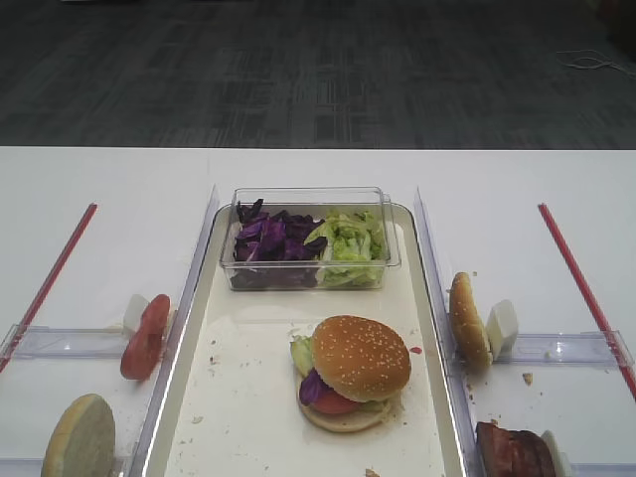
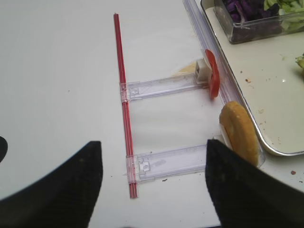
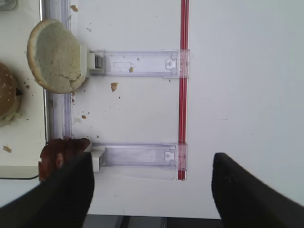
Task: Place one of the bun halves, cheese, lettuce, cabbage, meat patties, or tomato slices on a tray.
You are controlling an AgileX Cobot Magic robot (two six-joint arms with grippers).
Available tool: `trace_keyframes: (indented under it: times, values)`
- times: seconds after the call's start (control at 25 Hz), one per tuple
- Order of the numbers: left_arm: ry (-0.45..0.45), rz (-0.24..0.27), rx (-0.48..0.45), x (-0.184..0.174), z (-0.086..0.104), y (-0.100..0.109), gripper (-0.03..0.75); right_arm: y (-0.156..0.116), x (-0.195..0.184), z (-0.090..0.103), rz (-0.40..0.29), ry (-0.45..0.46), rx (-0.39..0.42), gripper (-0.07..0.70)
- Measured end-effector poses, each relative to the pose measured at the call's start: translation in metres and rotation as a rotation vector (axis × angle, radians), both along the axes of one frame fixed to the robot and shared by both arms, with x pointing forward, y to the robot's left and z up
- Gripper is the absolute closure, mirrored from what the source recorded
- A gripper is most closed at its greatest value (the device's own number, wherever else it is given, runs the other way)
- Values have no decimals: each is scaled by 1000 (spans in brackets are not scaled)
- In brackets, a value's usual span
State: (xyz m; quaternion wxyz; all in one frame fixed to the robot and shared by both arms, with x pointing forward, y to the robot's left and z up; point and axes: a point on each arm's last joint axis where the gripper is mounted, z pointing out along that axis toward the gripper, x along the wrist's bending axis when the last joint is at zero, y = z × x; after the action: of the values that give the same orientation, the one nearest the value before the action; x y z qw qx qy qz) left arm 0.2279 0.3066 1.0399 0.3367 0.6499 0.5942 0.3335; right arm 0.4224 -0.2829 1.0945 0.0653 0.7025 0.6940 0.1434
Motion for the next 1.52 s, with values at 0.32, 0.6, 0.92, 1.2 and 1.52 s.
trace_keyframes:
  times: [0.32,0.6,0.92,1.2,1.52]
  values:
    - [0,0,0,0,0,0,253,-2,-47,-8,20,-51,-5,76]
    - [0,0,0,0,0,0,253,-3,-80,-19,39,-160,-11,78]
    - [0,0,0,0,0,0,253,-5,-108,-26,53,-333,-19,183]
    - [0,0,0,0,0,0,253,-5,-123,-36,50,-443,-21,244]
    - [0,0,0,0,0,0,253,-6,-151,-33,70,-659,-32,295]
